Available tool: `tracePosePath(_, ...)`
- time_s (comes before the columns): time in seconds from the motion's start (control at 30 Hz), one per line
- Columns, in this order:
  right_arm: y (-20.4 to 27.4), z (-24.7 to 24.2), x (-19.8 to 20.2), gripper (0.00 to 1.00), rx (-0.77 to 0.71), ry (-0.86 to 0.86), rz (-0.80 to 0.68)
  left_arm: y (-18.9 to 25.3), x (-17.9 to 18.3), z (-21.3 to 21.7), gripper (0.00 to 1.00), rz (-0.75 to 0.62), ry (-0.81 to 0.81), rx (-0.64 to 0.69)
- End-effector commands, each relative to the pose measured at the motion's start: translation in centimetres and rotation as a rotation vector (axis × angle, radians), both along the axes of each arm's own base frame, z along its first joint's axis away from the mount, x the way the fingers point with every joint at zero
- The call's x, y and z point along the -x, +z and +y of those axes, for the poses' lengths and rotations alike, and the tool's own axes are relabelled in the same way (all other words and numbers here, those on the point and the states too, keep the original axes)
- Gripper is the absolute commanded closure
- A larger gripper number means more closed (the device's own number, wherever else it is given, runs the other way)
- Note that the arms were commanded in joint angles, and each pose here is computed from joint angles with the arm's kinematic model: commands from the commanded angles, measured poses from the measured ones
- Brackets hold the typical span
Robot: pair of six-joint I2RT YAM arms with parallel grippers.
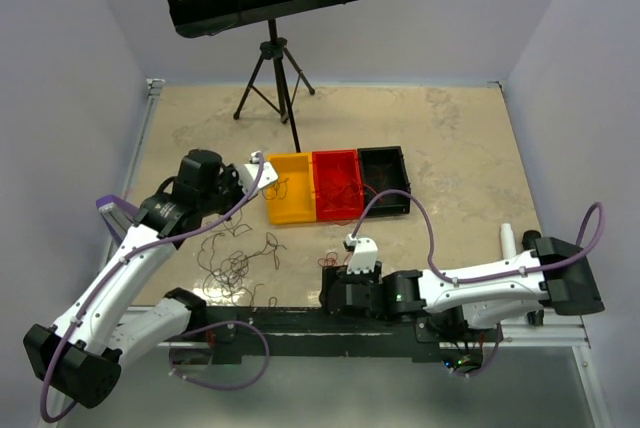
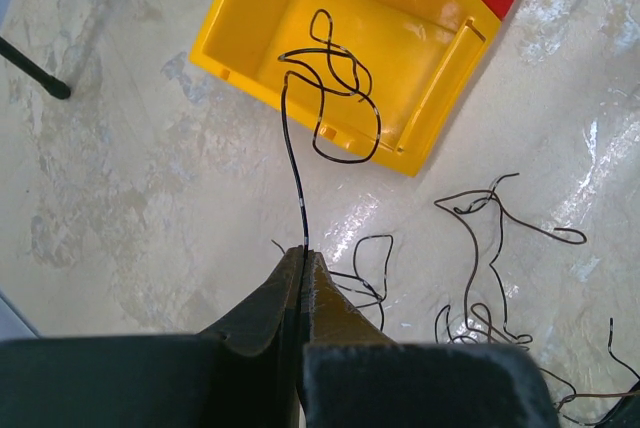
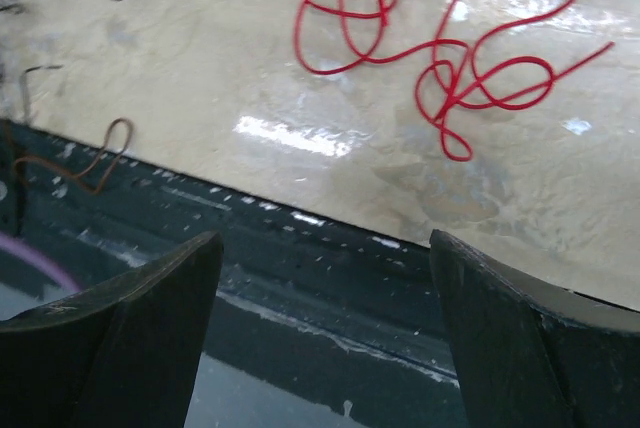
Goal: Untangle the cables
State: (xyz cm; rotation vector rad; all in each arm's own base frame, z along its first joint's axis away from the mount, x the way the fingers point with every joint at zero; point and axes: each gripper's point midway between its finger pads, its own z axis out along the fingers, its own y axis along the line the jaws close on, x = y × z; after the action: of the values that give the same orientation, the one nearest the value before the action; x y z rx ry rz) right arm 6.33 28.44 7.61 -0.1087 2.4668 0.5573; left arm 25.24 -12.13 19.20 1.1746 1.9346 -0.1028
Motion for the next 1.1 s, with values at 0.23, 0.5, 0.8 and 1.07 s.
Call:
tracePosePath(0.23,-0.8,-2.5,-4.1,0.18,0.029,-0.367,-0.125,-0.3,0.4,0.2,1.0,0.0,-0.02,-0.01)
tracePosePath(0.5,-1.7,-1.4,-8.6,0.38,0.004,-0.433,-0.201,-0.4,0.9,0.2,1.0,0.018,-0.034,-0.012)
tracePosePath(0.8,0.9,-1.8,-11.5,1.0,0.035,-0.465,-0.275,-0.3,1.1,0.4,1.0,0.008,-0.034,-0.023)
tracePosePath(1.07,15.4,-2.7,-15.0,1.0,-0.107,-0.49,-0.473,0.1,1.0,0.3,1.0,0.005,-0.036,-0.015)
